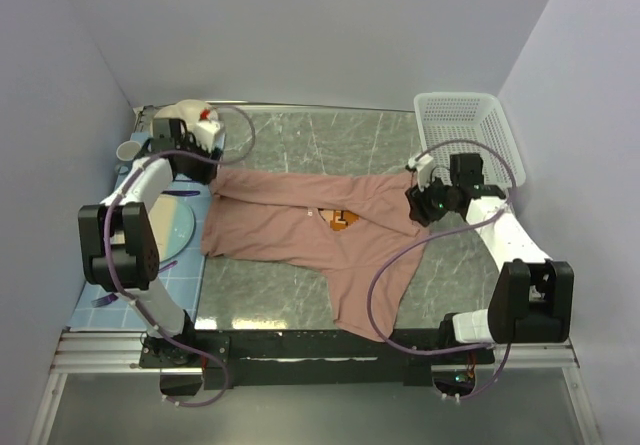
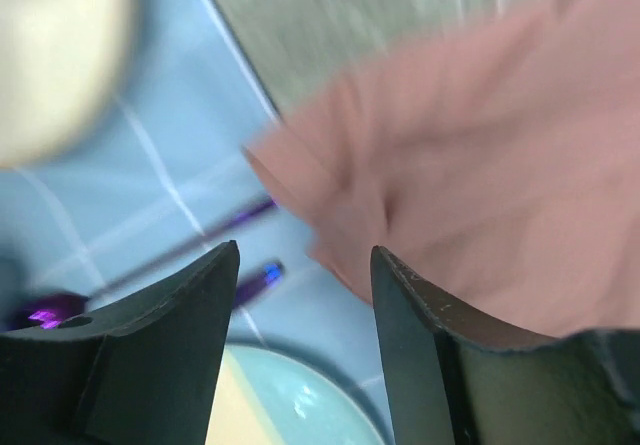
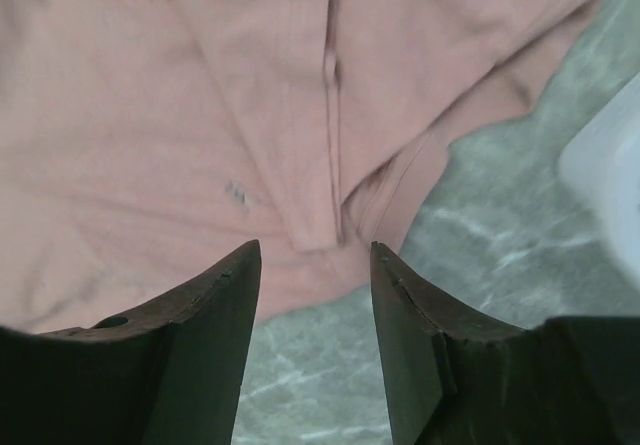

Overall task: Roll the t-shirts
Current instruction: Fold the T-shirt at the center of the board.

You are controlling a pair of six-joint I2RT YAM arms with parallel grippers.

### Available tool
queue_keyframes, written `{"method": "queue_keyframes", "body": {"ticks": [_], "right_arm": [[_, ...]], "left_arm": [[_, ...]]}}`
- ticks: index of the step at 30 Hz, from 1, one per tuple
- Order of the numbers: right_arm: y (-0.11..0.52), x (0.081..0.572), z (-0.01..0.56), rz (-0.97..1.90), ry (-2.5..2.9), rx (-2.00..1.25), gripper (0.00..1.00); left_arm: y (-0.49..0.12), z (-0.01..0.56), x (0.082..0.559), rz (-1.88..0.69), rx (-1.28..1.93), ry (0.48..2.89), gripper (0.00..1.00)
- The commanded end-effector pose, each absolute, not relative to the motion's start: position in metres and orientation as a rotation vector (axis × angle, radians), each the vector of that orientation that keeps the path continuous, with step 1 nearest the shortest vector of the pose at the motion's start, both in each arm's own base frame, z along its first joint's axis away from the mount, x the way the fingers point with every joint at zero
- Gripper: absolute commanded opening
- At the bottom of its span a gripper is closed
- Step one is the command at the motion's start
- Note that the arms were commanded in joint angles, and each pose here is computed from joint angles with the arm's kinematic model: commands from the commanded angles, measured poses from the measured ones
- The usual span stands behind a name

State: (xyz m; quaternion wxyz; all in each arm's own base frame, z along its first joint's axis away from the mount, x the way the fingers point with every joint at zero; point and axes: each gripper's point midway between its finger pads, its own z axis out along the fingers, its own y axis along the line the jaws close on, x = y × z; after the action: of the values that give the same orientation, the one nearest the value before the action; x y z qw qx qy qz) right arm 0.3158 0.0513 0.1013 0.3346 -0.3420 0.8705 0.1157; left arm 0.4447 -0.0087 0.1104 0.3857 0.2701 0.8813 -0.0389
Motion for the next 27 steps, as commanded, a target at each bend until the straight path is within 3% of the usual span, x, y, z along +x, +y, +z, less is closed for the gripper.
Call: {"method": "queue_keyframes", "body": {"ticks": [1,5,14,27], "right_arm": [[0.075,0.359,0.139,0.436,2.178,-0.806,0.55],[0.103,0.391,0.128,0.476,2.163,-0.91,0.63],[0.13,0.438,0.092,0.426,2.193,-1.125,0.63],[0.135,0.423,0.055,0.533,2.353,-1.195,0.59]], "left_arm": [[-0.021,0.184,0.492,-0.185,0.479,2.127,0.61],[-0.034,0.182,0.515,-0.279,0.439,2.191,0.6],[-0.046,0.128,0.51,-0.308,0.465,2.331,0.59],[-0.041,0.129,0.49,-0.264,0.474,2.351,0.57]]}}
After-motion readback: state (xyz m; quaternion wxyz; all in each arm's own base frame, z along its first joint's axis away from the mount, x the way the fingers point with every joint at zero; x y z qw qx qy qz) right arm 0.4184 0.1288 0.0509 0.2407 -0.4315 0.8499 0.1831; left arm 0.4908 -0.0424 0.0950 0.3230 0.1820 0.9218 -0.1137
